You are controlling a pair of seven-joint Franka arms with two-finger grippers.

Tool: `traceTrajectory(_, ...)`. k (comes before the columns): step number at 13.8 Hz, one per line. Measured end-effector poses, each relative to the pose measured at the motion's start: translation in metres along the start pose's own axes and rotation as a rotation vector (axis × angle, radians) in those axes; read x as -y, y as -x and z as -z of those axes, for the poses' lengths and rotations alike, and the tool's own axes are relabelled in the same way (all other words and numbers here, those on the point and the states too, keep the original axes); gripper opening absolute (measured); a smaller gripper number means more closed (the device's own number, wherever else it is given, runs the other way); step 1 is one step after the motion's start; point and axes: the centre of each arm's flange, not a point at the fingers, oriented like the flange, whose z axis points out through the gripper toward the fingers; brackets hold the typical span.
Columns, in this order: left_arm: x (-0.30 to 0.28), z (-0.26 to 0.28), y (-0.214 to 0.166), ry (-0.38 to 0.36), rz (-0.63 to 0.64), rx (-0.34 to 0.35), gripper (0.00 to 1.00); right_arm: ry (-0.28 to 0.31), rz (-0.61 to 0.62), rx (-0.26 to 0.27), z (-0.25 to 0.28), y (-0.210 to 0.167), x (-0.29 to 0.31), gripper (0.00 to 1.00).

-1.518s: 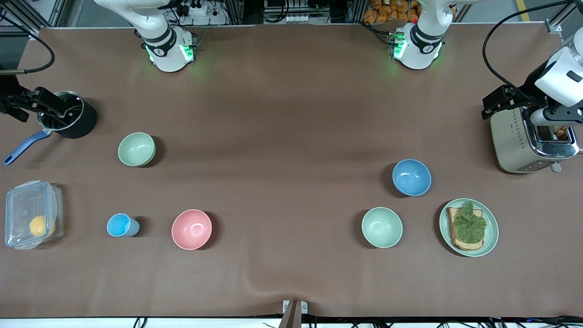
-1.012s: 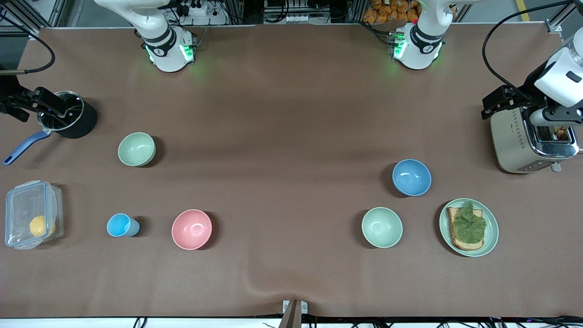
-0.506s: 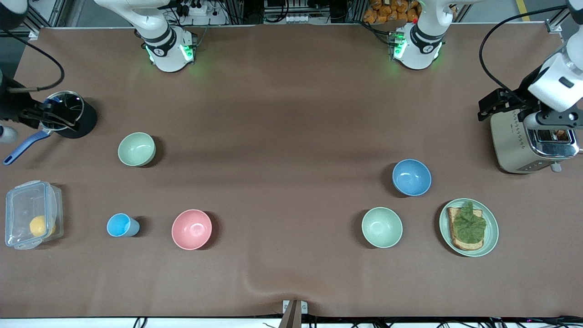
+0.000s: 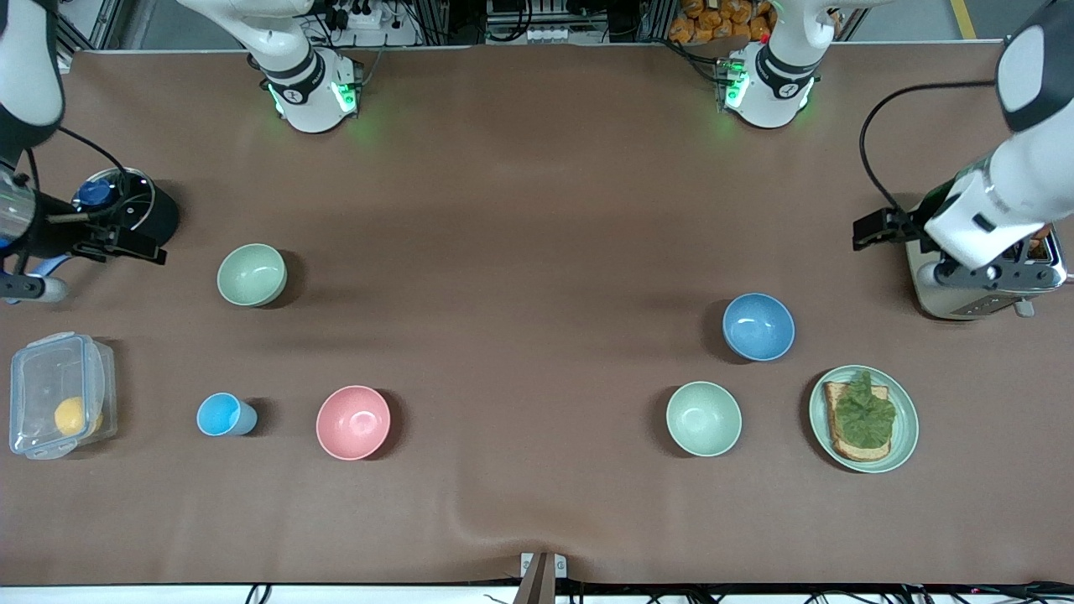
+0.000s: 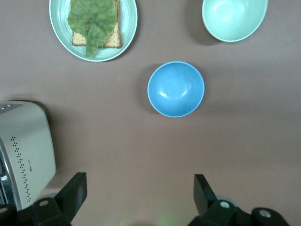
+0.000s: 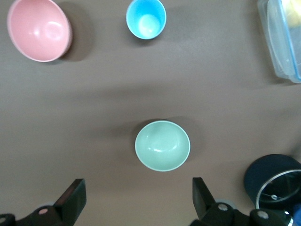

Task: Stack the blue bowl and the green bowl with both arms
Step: 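Move the right gripper to green bowl while the left gripper nears blue bowl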

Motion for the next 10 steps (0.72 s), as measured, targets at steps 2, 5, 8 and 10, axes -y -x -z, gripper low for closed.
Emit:
traceTrajectory(2,0.008,-0.016,-0.009,0.002,0.013,0.028,1.00,0.001,-0.015,-0.006,-0.040,0.000,-0.008,1.00)
traceTrajectory(5,0.008,-0.072,-0.035,-0.051,-0.001,0.108,1.00,0.002,-0.025,0.013,-0.082,0.003,-0.013,1.00)
traceTrajectory(8,0.014,-0.148,-0.065,-0.072,-0.005,0.194,1.00,0.003,0.032,0.010,-0.103,0.001,-0.015,1.00)
traceTrajectory(10,0.017,-0.178,-0.074,-0.070,-0.003,0.232,1.00,0.006,0.080,-0.005,-0.120,0.001,-0.021,1.00)
